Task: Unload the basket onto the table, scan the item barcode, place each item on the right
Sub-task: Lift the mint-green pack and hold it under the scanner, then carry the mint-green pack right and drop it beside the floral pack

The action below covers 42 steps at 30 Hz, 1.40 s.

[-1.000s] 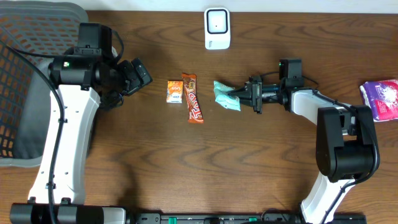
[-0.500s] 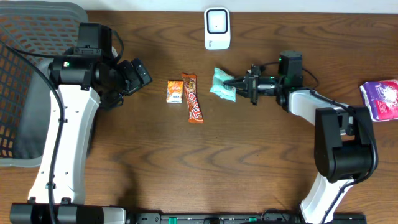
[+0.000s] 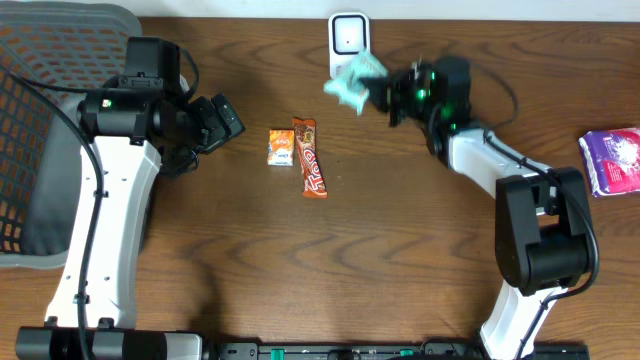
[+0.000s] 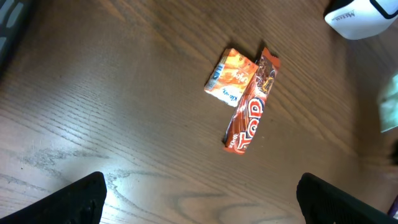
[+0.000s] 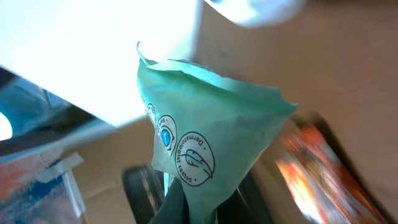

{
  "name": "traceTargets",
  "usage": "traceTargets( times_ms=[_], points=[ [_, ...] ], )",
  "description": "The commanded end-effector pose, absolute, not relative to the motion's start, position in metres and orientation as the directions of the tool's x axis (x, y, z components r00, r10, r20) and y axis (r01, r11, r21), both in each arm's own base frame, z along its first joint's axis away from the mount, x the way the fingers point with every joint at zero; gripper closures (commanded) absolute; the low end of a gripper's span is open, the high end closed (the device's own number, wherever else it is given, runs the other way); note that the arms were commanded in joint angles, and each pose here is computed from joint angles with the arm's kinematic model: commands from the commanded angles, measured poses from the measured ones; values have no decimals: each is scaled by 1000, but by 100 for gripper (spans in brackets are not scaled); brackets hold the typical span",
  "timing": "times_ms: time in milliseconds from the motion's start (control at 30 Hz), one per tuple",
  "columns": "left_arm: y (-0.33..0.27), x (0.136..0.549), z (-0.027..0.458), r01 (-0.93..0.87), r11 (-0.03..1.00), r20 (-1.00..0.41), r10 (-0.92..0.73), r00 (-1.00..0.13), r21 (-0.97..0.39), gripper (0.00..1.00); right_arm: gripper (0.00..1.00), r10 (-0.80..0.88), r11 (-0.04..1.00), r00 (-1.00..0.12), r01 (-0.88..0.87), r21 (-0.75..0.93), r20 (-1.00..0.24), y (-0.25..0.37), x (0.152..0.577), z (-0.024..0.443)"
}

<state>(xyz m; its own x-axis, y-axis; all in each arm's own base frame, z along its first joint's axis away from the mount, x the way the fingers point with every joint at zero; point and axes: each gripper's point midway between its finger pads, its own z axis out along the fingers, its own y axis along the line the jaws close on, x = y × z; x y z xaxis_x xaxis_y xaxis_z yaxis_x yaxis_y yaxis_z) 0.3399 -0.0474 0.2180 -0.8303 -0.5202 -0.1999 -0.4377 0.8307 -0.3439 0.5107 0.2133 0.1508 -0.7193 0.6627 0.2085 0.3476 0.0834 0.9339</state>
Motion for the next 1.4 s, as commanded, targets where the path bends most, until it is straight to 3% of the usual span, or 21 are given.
traceTargets(
  times_ms=[0, 133, 533, 900, 1100, 1367],
  points=[
    [-46, 341, 218, -431, 836, -205, -513, -834, -339, 2, 99, 766, 218, -641, 188, 958, -48, 203, 554, 193],
    [-46, 341, 218, -431, 836, -204, -513, -834, -339, 2, 99, 768, 336, -612, 134, 932, -189, 205, 577, 208],
    [-46, 341, 218, -431, 836, -205, -513, -834, -339, 2, 99, 690, 322, -706, 101, 941, -160, 248, 629, 167],
    [-46, 341, 218, -431, 836, -205, -513, -834, -339, 2, 99, 618, 500, -721, 54, 864, -313, 221, 638, 166],
    [-46, 341, 218, -431, 836, -205, -513, -834, -339, 2, 99, 627, 579, -693, 107, 809, -357, 122, 644, 200],
    [-46, 341, 218, -431, 836, -205, -513, -834, -339, 2, 99, 666, 732, -654, 481, 483, -358, -65, 586, 155]
  ],
)
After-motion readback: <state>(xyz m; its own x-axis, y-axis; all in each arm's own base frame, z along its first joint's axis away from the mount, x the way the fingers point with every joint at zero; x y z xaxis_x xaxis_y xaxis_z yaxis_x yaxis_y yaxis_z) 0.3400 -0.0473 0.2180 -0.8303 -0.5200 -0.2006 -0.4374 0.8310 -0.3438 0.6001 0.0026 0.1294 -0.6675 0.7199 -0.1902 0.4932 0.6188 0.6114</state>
